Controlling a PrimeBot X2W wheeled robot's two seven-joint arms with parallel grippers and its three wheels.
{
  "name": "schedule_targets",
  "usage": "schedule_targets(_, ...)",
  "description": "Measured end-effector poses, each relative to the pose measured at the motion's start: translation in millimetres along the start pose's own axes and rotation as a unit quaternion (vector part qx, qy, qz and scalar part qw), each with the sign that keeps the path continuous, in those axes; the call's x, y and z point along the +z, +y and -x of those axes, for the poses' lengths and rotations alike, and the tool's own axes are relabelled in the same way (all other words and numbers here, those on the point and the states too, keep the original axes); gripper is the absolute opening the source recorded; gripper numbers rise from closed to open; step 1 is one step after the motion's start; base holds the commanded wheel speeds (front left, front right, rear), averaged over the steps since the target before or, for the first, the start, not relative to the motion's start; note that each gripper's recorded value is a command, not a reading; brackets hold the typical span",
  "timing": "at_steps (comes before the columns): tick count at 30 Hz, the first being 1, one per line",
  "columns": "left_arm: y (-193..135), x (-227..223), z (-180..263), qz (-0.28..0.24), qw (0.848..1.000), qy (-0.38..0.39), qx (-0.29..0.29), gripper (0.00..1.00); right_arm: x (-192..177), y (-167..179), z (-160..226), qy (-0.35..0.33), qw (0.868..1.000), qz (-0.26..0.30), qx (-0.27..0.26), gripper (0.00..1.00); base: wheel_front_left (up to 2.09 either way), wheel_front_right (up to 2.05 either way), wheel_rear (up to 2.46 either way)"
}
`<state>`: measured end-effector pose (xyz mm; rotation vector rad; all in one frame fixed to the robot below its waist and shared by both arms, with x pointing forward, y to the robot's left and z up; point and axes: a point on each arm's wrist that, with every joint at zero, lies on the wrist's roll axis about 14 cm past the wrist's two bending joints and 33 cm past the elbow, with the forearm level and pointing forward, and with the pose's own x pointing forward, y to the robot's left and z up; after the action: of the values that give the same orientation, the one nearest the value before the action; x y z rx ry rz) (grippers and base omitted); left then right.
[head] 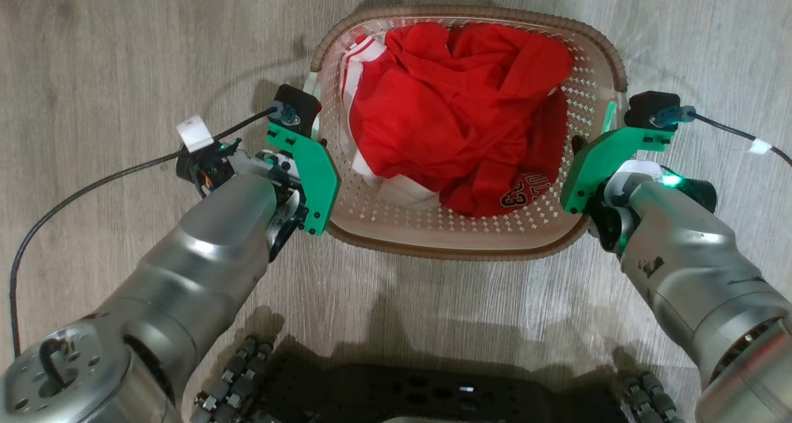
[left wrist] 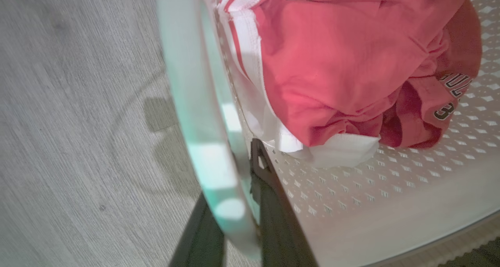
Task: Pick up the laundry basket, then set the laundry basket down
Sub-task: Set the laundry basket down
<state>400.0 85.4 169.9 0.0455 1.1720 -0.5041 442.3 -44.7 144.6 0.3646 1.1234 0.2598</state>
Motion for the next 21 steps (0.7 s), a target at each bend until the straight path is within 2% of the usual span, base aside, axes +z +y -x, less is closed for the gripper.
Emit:
schedule_targets(19,1,-7,-13,0.02,1.0,0.003,-0.003,0.0,-1,-12,-18,-0.002,1.0,-0.003,-0.009,0.0,0.0,0.0,0.0)
schedule_targets(20,2,-7,-13,0.02,1.0,0.002,-0.001,0.05,-2,-12,-19,-0.001,1.0,-0.003,-0.01,0.0,0.0,0.0,0.0)
schedule_targets(21,2,-7,-14,0.02,1.0,-0.001,0.002,0.42,-2,-12,-19,0.001,1.0,-0.001,-0.009,0.22,0.0,0.0,0.0)
